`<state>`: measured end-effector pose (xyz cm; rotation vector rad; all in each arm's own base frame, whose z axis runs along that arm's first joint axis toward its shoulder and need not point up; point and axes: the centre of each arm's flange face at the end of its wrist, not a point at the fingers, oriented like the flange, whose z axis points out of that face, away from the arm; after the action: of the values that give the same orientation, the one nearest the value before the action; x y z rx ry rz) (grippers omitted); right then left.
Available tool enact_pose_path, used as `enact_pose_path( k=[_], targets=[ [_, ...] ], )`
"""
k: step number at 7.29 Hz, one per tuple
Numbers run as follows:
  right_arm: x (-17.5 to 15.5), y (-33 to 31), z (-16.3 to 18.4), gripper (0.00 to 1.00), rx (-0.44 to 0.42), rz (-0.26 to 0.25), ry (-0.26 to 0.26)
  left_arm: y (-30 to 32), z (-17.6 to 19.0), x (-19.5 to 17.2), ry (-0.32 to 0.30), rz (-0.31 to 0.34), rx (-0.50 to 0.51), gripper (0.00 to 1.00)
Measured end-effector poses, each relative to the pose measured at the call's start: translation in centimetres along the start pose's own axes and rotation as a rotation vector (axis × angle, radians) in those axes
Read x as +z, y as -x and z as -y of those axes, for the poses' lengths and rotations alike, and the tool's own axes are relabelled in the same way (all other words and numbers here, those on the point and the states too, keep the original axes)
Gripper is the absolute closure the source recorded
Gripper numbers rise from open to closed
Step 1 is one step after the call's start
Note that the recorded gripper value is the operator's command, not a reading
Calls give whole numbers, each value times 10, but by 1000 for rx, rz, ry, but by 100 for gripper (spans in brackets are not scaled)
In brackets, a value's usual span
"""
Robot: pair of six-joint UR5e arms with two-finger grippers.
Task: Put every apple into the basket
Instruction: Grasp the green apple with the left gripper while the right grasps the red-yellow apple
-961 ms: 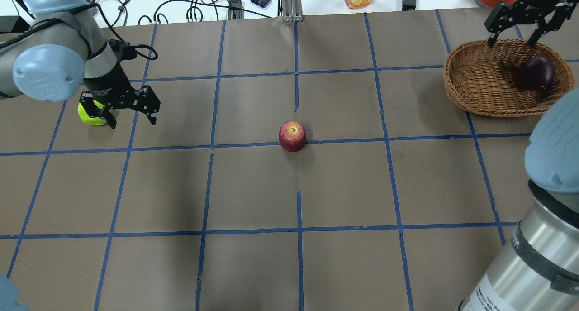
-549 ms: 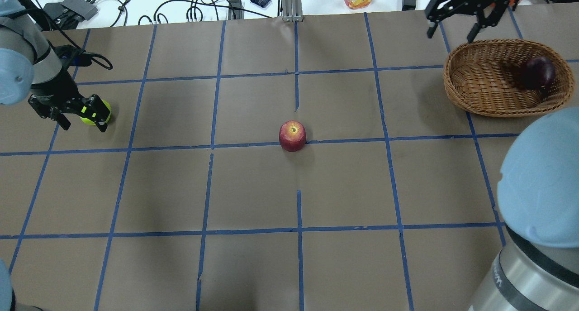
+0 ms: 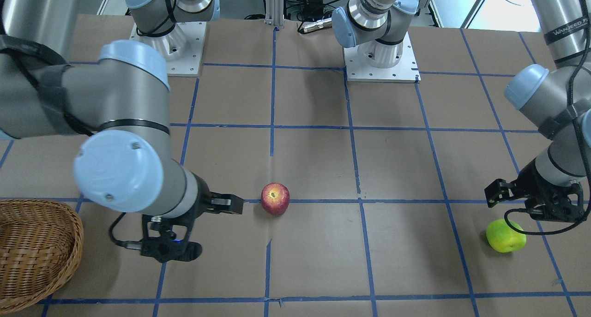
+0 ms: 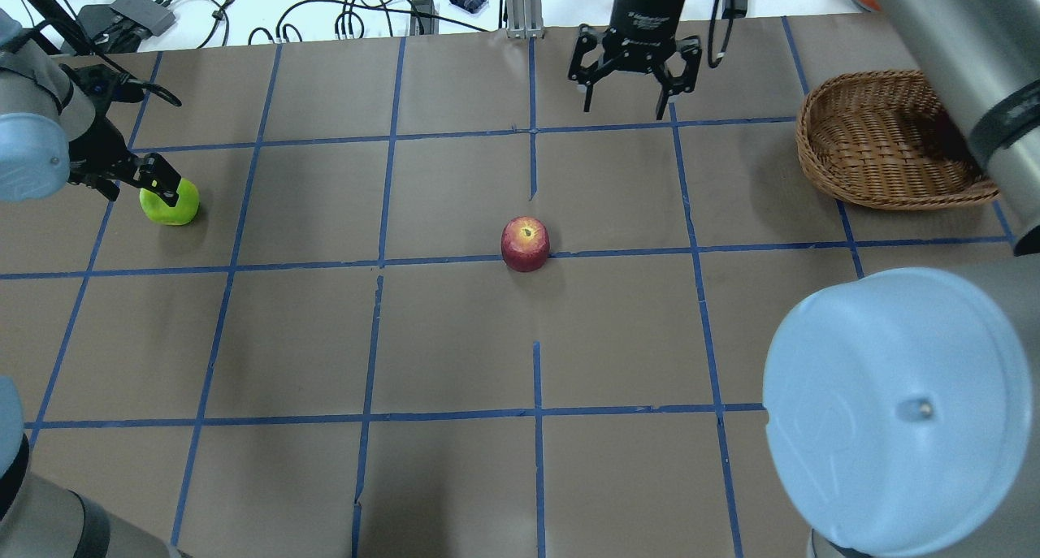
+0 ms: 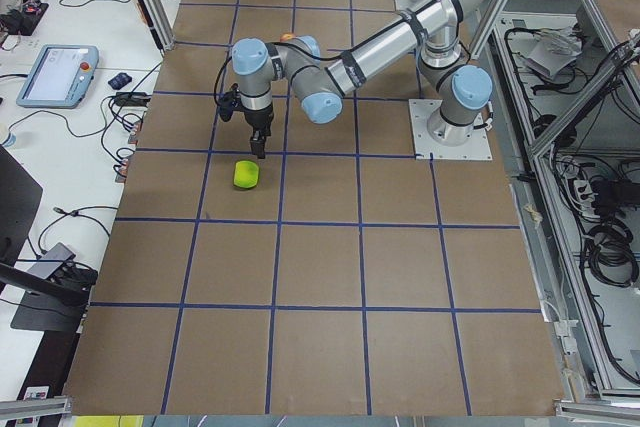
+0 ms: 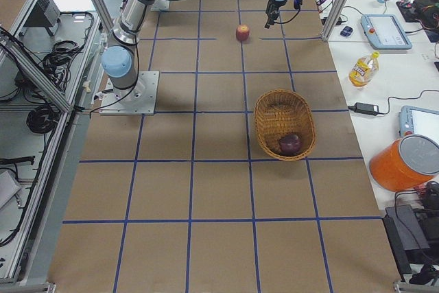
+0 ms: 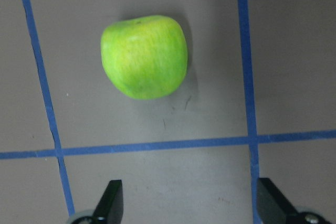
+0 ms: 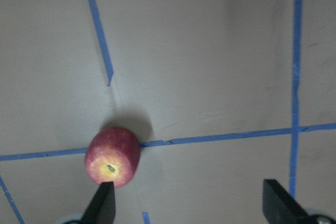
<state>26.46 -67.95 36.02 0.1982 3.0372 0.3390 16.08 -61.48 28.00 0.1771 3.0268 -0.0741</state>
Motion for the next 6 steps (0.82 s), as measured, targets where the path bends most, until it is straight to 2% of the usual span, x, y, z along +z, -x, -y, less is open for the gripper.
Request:
enact_pose_path(
  k=[1,2,3,6],
  targets=[
    [27,36,-6,0,16,-9,-6,8,8,16,-32,9,38,8],
    [53,61,-14,0,24,-20,0,15,10,30,-42,14,70,0],
    [76,75,-21,0,27,-28,6,19,11,40,-42,14,81,0],
    [125,82,-37,0,41,-51,48,22,15,64,-40,7,86,0]
  ],
)
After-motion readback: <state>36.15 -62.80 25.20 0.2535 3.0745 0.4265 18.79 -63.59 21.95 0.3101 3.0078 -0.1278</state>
